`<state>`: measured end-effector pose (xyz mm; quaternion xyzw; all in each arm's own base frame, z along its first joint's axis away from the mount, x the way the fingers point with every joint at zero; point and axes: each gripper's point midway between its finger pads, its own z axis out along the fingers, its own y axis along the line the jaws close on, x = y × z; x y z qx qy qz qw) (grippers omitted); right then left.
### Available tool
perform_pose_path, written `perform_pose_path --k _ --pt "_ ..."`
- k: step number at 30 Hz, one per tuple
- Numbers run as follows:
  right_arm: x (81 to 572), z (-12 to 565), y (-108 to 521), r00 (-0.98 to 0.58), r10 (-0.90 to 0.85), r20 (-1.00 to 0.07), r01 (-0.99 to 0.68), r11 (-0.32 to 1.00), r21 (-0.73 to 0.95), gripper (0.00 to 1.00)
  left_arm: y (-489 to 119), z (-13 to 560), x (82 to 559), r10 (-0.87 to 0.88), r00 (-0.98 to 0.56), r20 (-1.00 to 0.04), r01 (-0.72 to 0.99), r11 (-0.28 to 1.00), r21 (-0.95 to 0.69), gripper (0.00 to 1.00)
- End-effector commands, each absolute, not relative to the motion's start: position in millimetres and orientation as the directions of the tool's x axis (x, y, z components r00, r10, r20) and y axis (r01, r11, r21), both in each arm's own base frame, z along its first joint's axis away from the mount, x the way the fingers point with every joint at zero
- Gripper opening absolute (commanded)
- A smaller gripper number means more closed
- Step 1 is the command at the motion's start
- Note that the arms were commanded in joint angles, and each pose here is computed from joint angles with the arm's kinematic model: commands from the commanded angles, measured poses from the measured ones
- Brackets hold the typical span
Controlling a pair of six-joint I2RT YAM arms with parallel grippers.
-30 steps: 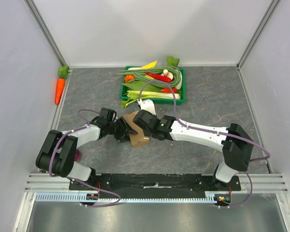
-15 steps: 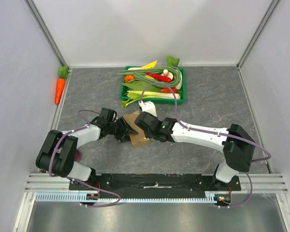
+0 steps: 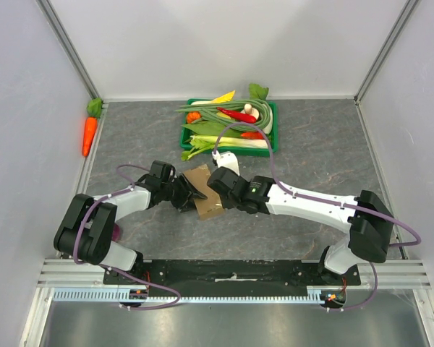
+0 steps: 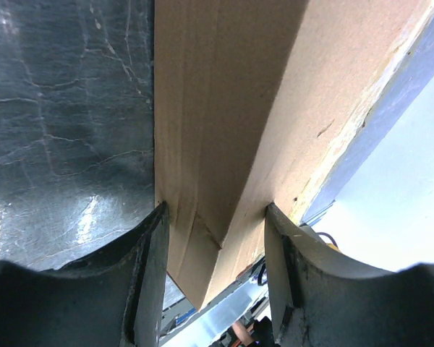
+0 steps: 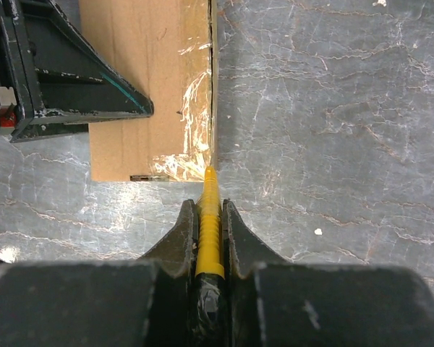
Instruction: Unpack the express box
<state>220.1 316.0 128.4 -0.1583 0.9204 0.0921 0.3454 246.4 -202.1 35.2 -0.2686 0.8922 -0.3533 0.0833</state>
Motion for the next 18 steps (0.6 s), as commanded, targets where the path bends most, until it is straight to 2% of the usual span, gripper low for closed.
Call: perform_pose_path --k 1,13,18 --pt "188 92 304 -0.778 -0.318 -0.542 -0.405 0.913 0.045 0.0 -157 -8 252 -0.684 -0.728 -0.046 -0.578 0.648 -0.495 0.21" --pt "196 75 302 -0.771 -0.315 -0.554 -0.384 0.923 0.009 0.0 -162 -7 251 -0.662 -0.749 -0.036 -0.555 0.656 -0.512 0.21" --pt "215 121 306 -0.695 -0.246 -0.675 -0.359 0.933 0.029 0.0 -166 -6 247 -0.631 -0.775 -0.024 -0.529 0.669 -0.522 0.22"
